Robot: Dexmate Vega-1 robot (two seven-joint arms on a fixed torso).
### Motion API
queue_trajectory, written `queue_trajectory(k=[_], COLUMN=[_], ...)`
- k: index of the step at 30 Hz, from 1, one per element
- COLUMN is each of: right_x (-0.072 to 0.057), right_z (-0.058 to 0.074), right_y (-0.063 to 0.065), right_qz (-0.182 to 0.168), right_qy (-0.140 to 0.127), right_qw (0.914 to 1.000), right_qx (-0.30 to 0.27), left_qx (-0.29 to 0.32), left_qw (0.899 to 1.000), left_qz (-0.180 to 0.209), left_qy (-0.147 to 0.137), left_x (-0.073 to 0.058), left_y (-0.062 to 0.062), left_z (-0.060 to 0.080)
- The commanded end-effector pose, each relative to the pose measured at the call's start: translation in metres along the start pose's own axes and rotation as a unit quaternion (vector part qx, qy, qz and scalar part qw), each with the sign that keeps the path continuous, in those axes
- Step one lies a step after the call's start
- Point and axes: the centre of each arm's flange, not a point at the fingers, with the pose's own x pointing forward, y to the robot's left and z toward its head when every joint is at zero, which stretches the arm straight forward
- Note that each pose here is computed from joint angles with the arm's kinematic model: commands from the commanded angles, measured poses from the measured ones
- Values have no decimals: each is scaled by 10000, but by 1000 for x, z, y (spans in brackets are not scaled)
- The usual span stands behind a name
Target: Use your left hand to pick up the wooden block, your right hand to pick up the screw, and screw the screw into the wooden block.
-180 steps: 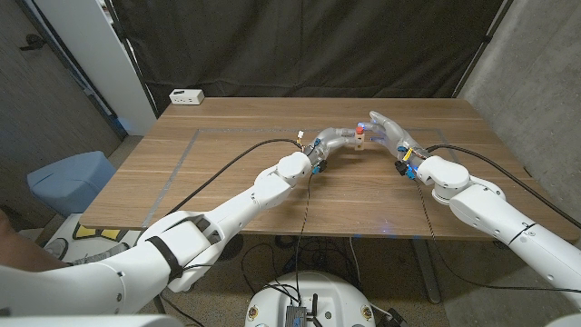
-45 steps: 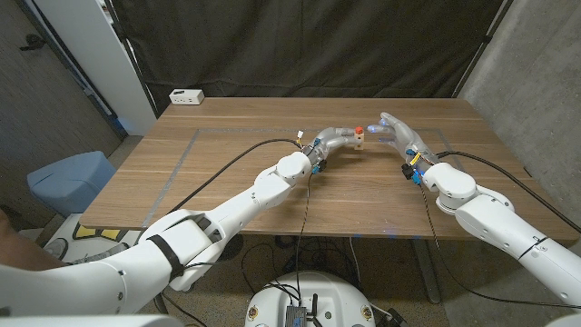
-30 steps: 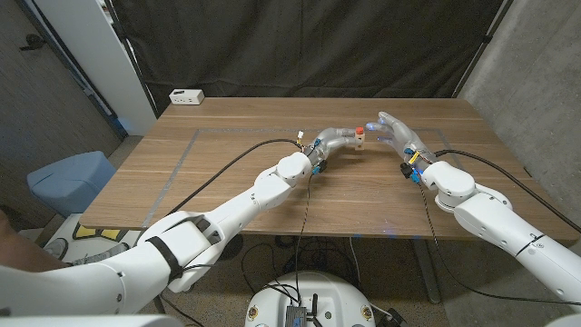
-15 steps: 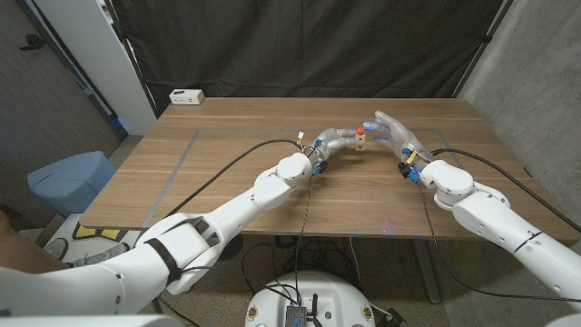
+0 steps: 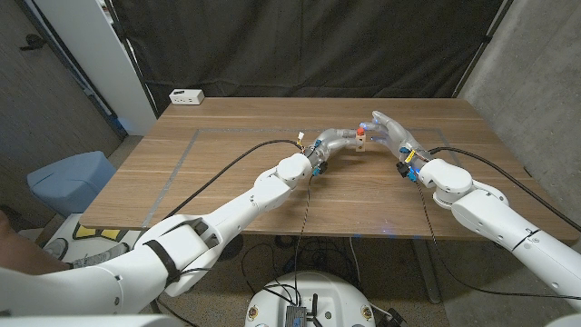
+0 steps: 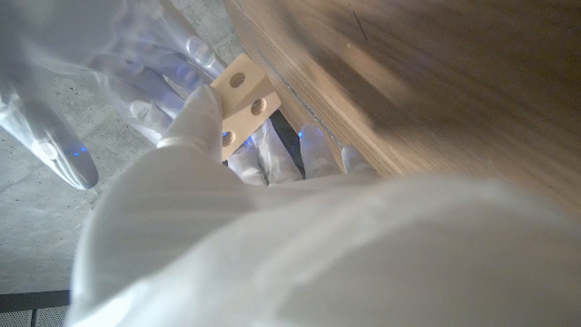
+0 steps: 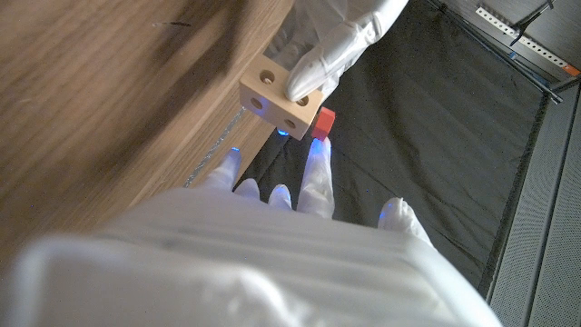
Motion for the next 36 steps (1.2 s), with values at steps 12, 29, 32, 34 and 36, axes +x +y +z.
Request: queue_trajectory(k=[12,29,32,34,36], right_x=[-1,-4,-4,-5,-5], right_z=[-3,-3,-3,-3,-3], right_y=[0,0,0,0,0], right_qz=[-32,-152,-177,-179,-185], right_qy=[41,78,79,77,80], right_qw=[10000,9998,9998,9998,9998], right_qx=[29,30,31,19,21], left_qx=[2,-19,-22,-21,-30], left_qw=[10000,10000,10000,10000,10000], left_qz=[4,2,0,-3,1], left_qy=[-3,5,7,7,8], left_x=[0,2,2,2,2], left_y=[-1,1,1,1,2], left_z=[0,-1,-1,-2,-2])
